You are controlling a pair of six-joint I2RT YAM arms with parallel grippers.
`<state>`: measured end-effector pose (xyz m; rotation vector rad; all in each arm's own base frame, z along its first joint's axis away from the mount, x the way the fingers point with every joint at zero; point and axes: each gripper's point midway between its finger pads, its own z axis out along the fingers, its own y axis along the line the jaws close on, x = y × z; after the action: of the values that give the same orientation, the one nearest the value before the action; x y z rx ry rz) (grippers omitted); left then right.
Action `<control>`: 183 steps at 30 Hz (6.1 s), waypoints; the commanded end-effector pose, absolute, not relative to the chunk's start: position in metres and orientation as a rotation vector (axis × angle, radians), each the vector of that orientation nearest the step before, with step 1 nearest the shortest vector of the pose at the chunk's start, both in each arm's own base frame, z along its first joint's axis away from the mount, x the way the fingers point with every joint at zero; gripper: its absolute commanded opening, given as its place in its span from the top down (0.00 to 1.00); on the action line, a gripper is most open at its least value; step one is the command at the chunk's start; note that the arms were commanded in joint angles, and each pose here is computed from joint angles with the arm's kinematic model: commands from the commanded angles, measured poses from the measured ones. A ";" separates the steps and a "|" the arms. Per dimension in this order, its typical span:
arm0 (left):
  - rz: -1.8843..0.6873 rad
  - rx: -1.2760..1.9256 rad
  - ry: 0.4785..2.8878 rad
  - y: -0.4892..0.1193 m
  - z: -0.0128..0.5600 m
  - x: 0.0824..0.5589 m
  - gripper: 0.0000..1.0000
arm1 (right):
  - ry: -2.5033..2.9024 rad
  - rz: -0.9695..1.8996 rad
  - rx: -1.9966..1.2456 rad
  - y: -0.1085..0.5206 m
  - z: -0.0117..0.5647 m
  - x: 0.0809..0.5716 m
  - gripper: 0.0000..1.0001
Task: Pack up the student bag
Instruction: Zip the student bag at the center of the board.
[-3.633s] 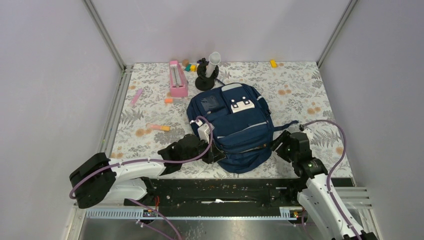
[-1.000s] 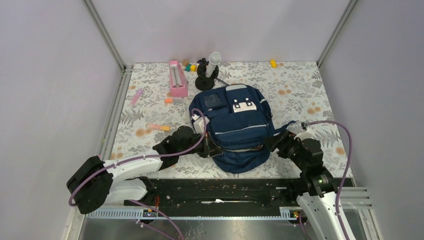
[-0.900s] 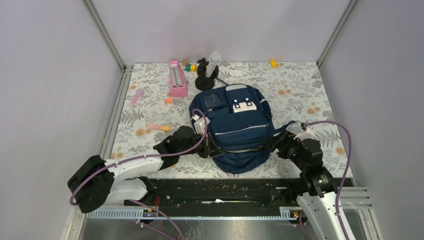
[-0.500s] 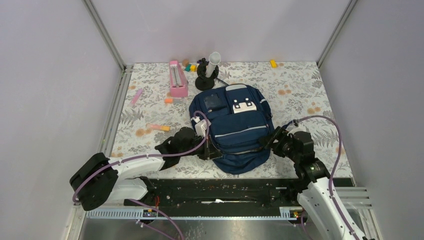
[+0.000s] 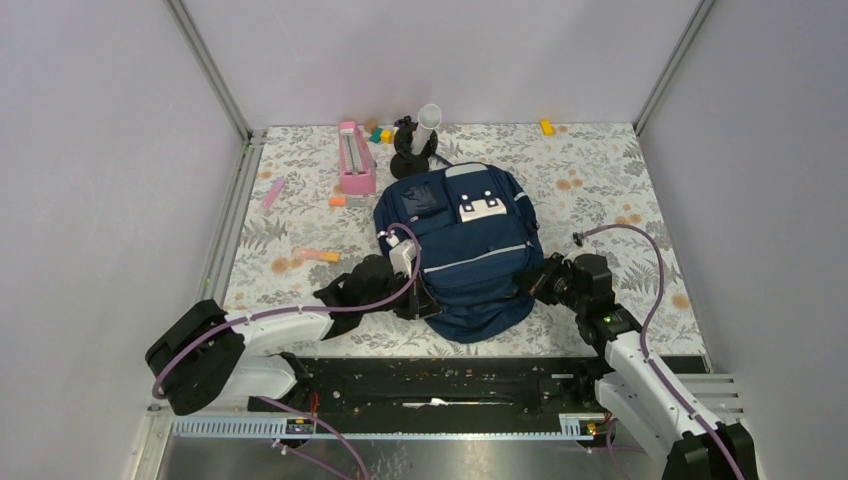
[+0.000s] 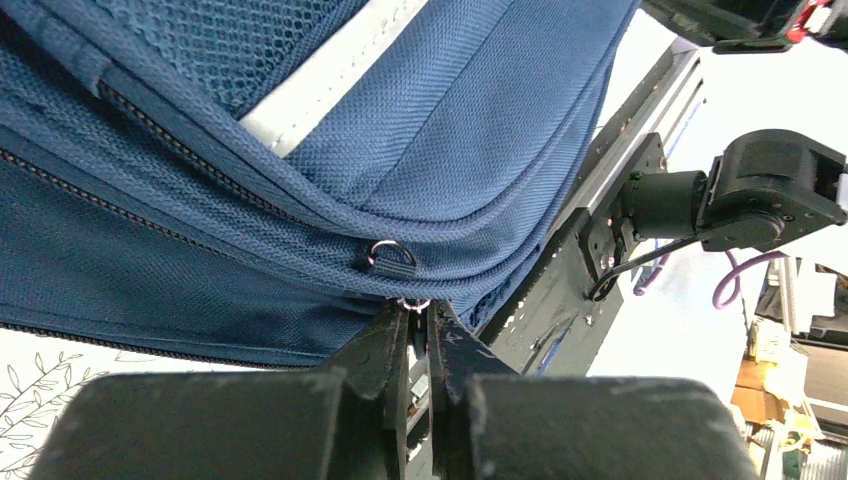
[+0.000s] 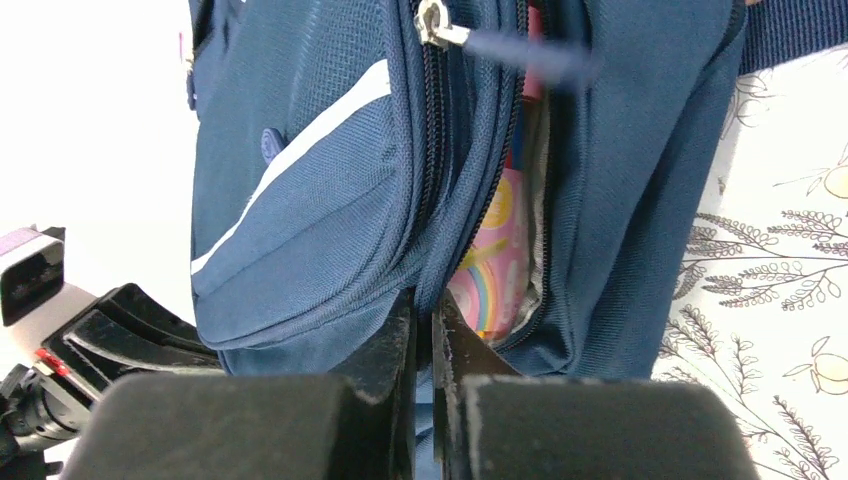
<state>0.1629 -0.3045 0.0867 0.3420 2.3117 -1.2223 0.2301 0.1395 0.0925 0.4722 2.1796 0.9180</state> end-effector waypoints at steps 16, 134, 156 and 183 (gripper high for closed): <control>-1.490 0.218 2.082 -0.390 0.153 0.154 0.91 | 1.980 1.007 0.367 0.192 0.148 0.249 1.00; -1.186 -0.026 2.211 -0.241 0.117 0.228 0.01 | 2.226 0.748 -0.139 0.297 0.102 0.208 1.00; -1.239 0.010 2.148 -0.275 0.128 0.244 0.15 | 2.124 0.744 -0.258 0.295 0.094 0.206 1.00; -1.285 -0.071 2.203 -0.287 0.094 0.242 0.93 | 2.149 0.693 -0.187 0.305 0.069 0.206 1.00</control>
<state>0.2370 -0.2784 0.0738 -0.1154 2.3060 -1.2341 0.1930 0.3084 0.0583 -0.2739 2.1977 0.7442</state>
